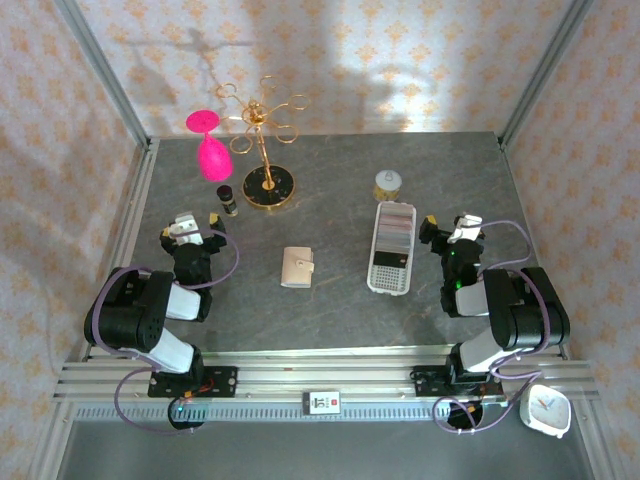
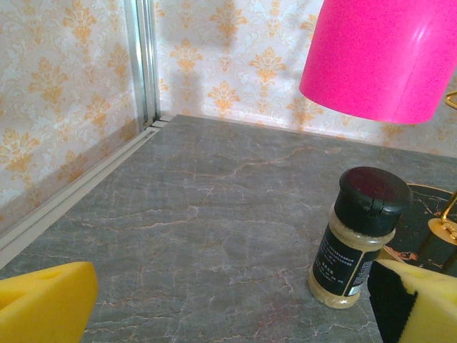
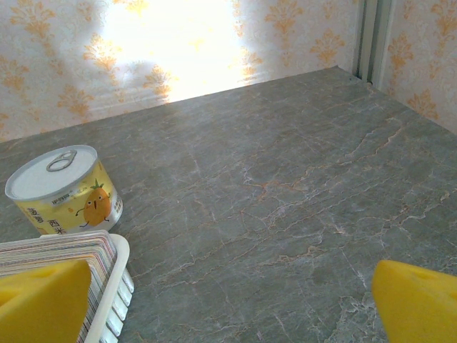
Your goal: Put the credit cards into the card holder
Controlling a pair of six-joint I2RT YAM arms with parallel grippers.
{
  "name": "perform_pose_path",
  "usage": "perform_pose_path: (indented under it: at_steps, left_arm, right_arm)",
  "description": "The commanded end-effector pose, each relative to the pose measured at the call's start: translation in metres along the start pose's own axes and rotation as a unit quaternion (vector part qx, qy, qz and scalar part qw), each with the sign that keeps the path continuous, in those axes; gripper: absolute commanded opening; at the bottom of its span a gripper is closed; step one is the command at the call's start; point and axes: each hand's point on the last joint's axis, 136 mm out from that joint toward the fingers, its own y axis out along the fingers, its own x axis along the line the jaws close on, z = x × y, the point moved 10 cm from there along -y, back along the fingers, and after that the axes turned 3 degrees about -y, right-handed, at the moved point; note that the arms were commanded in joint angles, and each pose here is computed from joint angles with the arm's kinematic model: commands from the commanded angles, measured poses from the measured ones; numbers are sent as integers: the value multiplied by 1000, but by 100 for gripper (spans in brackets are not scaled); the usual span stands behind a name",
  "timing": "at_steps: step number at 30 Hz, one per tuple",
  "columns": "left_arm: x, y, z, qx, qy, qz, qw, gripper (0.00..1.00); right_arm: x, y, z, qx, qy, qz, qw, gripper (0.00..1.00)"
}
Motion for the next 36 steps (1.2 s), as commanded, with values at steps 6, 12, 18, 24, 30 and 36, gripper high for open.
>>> perform_pose_path:
  at_steps: [6, 12, 18, 24, 30, 36]
  left_arm:
    - [0, 0, -5, -17, -14, -2, 1000, 99]
    - [0, 0, -5, -16, -14, -2, 1000, 99]
    - [2, -5, -12, -28, -21, -6, 999, 99]
    - [1, -18, -48, 14, -75, -11, 997, 99]
    - [-2, -28, -99, 128, -173, -60, 975, 99]
    - [-14, -44, -118, 195, -191, 16, 962, 99]
  right_arm:
    - [-1, 0, -7, -22, 4, 7, 1000, 100]
    - [-1, 1, -8, -23, 5, 7, 1000, 100]
    - [7, -4, -24, -20, -12, -38, 999, 100]
    - [8, -29, -63, -1, 13, -31, 999, 100]
    - [-21, -55, -107, -22, 216, 193, 957, 100]
    - [0, -59, -117, 77, 175, 65, 979, 100]
